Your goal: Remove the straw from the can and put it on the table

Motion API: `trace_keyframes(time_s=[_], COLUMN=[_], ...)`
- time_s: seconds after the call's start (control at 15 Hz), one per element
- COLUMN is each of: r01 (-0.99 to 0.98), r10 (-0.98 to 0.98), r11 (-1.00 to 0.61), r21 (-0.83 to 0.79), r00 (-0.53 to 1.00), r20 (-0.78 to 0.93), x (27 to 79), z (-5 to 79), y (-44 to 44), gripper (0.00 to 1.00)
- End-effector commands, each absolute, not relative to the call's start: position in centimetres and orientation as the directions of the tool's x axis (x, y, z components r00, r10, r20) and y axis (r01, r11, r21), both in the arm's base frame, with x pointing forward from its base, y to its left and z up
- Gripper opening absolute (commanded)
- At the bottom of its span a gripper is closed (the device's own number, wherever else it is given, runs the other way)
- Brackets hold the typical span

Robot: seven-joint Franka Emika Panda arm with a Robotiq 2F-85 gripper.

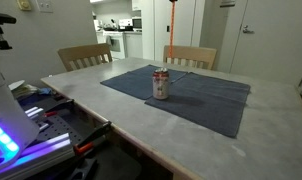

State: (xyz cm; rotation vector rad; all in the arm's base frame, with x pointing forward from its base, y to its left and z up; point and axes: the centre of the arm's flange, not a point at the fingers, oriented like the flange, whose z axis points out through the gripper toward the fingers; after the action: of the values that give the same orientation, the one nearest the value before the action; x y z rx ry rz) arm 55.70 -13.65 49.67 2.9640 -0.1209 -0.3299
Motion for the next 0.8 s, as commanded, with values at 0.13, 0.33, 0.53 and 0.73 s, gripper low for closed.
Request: trace_keyframes(time_s=[0.13, 0.33, 0.53, 0.73], r01=[-0.034, -0.013, 0.025, 0.064], r10=[-0.065, -0.032, 0.031, 0.098], r11=[-0.988, -0.995, -0.999, -0.984], r21=[0.153, 0.096, -0.034, -0.169], r00=[0.977, 0.98, 0.981, 0.975], r20=[-0.205, -0.197, -0.193, -0.198], x=[54.7, 54.8, 55.1, 55.3], z=[51.0, 51.3, 50.5, 49.3], y=[-11.7, -10.4, -8.1, -5.6], gripper=[0.02, 0.02, 0.02, 0.02])
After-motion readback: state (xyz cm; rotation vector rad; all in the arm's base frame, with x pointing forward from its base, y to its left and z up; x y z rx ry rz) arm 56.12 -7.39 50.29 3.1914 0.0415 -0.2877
